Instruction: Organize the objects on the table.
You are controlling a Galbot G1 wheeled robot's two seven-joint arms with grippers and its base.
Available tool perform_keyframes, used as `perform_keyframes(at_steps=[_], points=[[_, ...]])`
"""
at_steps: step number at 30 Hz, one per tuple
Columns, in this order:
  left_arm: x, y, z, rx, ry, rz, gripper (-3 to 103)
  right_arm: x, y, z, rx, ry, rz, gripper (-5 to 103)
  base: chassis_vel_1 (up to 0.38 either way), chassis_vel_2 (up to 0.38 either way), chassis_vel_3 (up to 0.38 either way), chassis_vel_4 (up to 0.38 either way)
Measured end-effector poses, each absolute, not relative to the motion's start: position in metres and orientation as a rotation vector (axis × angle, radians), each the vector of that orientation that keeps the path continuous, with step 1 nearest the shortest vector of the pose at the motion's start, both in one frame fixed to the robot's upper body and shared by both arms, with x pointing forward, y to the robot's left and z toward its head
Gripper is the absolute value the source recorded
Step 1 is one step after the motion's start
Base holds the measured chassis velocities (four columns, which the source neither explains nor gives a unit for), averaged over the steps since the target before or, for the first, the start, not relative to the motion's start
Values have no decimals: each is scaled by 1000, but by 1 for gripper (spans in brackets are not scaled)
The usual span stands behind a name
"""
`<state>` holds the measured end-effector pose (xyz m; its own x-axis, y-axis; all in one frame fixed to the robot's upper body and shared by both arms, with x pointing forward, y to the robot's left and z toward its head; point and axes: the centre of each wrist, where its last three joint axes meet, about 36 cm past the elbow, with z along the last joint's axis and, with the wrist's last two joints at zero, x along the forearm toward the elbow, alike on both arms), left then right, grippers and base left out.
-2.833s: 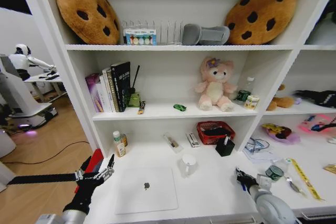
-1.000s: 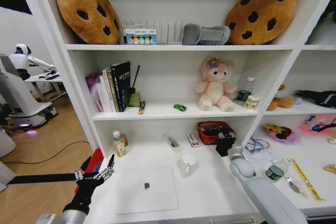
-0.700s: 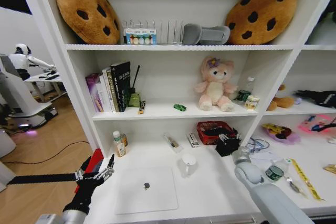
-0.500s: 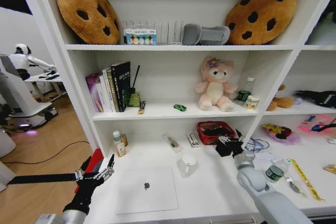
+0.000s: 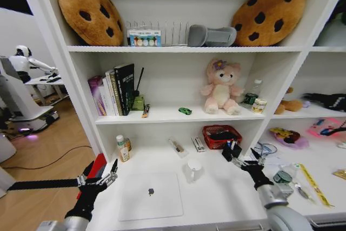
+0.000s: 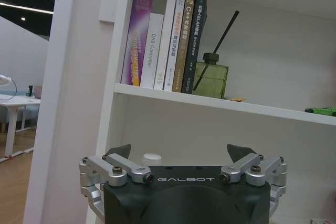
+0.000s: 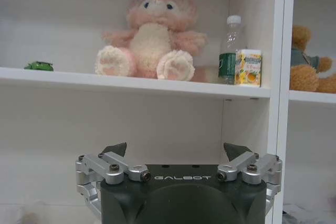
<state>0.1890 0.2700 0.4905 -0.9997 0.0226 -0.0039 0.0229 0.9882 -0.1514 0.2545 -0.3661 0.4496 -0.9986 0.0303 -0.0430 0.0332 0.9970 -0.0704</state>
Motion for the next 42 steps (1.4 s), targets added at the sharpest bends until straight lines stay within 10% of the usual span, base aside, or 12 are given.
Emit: perform_keyframes(at_steps=[42], points=[[189, 270, 491, 36, 3130, -238, 100, 198, -366, 441, 152, 3041, -91, 100, -25, -27, 27, 26]])
